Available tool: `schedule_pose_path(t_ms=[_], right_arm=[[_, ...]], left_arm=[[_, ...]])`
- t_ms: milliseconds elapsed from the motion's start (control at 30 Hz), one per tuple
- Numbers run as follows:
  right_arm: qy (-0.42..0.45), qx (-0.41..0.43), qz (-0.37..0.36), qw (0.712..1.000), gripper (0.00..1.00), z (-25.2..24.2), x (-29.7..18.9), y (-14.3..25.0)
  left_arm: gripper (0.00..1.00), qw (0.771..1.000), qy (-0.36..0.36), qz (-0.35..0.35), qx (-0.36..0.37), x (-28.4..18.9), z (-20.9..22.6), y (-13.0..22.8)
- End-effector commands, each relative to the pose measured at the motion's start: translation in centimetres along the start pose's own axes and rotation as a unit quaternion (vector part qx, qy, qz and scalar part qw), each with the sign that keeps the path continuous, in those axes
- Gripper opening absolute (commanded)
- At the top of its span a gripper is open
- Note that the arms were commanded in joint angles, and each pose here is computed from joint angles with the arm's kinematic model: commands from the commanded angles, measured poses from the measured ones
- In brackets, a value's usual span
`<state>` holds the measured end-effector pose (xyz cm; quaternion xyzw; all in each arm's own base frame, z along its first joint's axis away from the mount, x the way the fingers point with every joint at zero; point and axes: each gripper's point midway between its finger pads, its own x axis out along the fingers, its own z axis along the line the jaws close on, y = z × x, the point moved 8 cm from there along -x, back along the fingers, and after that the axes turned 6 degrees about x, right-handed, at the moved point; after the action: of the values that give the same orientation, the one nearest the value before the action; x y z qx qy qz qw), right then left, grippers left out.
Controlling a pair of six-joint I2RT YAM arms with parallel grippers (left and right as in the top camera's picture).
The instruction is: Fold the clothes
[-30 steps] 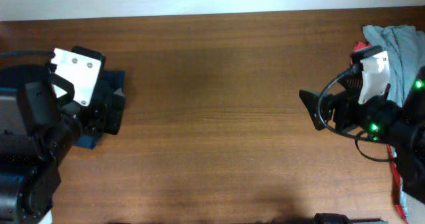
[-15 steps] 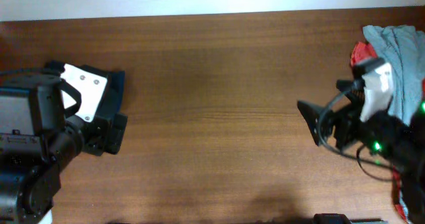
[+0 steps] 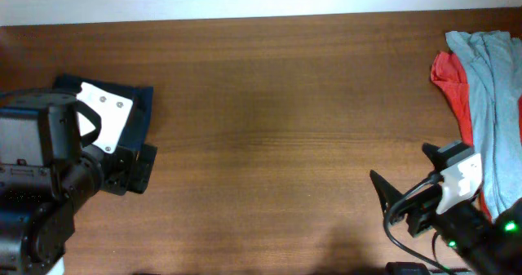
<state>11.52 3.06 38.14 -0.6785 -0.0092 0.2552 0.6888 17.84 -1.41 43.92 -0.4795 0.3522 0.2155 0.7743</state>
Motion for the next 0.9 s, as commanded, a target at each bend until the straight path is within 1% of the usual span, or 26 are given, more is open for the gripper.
schedule_pose_path(t_ms=[0, 67, 133, 333, 567, 867], right_arm=[[0.099, -0.015, 0.016, 0.995, 0.99, -2.4, 1.7, 5.0], [0.102, -0.012, 0.027, 0.994, 0.98, -2.9, 3.3, 8.8], [0.096, -0.012, 0.024, 0.995, 0.99, -3.1, 4.5, 11.6], [0.066, -0.026, 0.005, 0.997, 0.99, -3.0, 7.2, 17.9], [0.052, -0.027, 0.016, 0.998, 0.98, -3.5, 9.8, 21.3], [0.052, -0.028, 0.015, 0.998, 0.99, -3.5, 9.8, 21.2]], left_arm=[[0.99, 1.000, -0.006, -0.003, -0.004, -0.2, 0.1, -0.1], [0.99, 1.000, -0.006, -0.003, -0.004, -0.2, 0.1, -0.1], [0.99, 1.000, -0.006, -0.003, -0.004, -0.2, 0.1, -0.1], [0.99, 1.000, -0.006, -0.003, -0.004, -0.2, 0.1, -0.1], [0.99, 1.000, -0.006, -0.003, -0.004, -0.2, 0.1, -0.1], [0.99, 1.000, -0.006, -0.003, -0.004, -0.2, 0.1, -0.1]])
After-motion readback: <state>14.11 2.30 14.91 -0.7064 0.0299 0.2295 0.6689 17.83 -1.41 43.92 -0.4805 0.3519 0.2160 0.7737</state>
